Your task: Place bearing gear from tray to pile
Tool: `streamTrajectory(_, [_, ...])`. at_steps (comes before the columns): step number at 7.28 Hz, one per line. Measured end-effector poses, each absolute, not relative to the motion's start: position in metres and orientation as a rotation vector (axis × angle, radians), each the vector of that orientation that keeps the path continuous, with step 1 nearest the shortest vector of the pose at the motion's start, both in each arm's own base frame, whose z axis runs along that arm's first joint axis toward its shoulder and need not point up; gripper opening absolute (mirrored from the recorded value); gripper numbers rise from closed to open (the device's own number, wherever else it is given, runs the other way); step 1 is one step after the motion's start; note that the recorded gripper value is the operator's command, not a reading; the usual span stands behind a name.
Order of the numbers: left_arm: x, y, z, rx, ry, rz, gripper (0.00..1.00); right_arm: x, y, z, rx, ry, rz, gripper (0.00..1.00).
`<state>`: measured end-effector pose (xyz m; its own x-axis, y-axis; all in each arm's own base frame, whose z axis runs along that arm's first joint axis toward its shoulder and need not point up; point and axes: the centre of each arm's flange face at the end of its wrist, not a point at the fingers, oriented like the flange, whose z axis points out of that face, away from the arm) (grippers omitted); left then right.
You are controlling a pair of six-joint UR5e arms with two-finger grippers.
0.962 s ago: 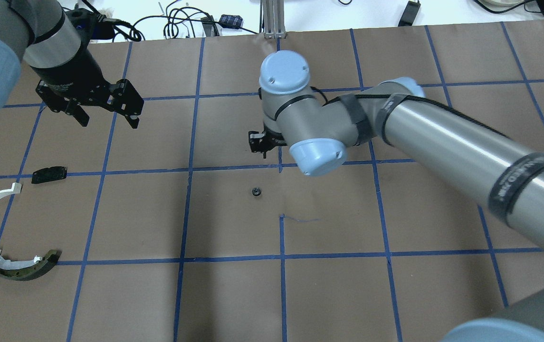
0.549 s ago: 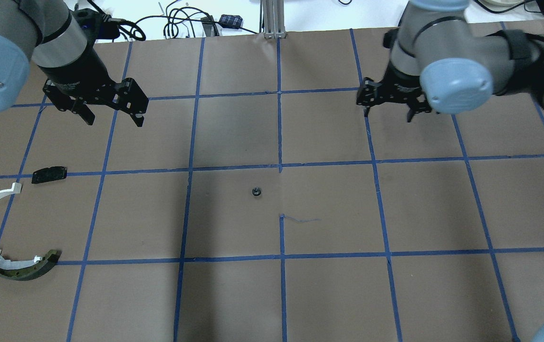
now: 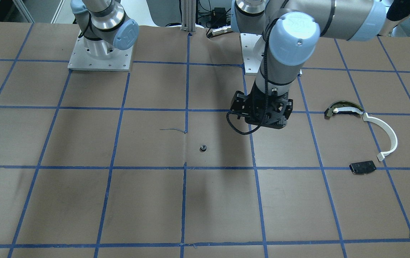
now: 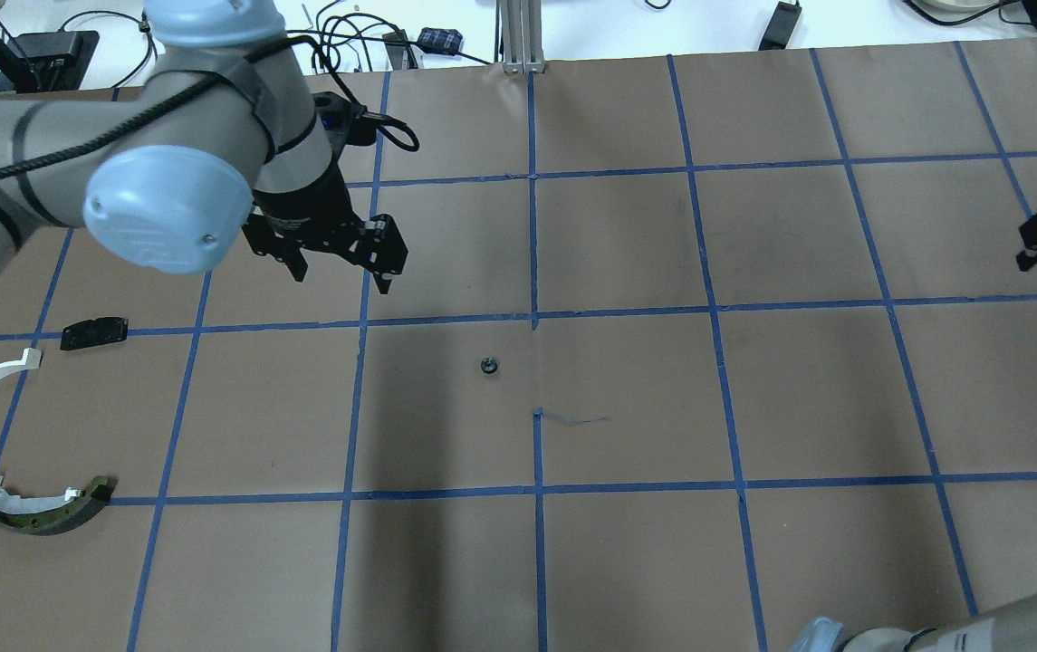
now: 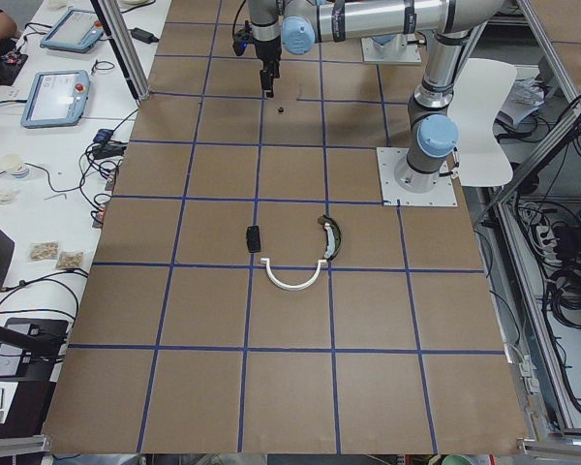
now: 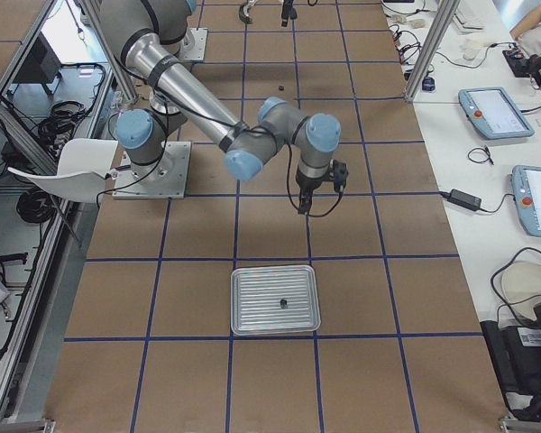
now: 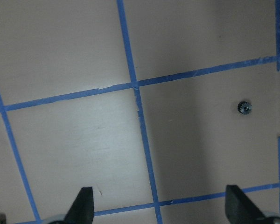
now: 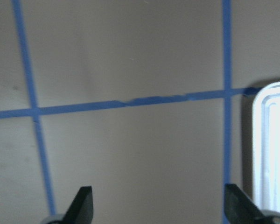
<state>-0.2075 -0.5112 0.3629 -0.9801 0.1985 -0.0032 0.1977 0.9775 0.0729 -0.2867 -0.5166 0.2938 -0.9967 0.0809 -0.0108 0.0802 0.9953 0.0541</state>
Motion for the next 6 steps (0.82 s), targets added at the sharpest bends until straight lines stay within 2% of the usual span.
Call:
streamTrajectory(2, [-0.244,-0.517,0.303,0.324,3.186,0.068,1.0,-0.405,-0.479,0.24,0.063,3.195,0.012,1.0])
streamTrajectory(4, [-0.272,-0.515,0.262,0.389,3.179,0.079,1.0,-0.458,-0.468,0.214,0.031,3.274,-0.057,0.99])
streamTrajectory(6, [-0.294,-0.515,0.226,0.443,3.129,0.082,1.0,-0.468,-0.468,0.196,0.006,3.268,-0.057,0.83])
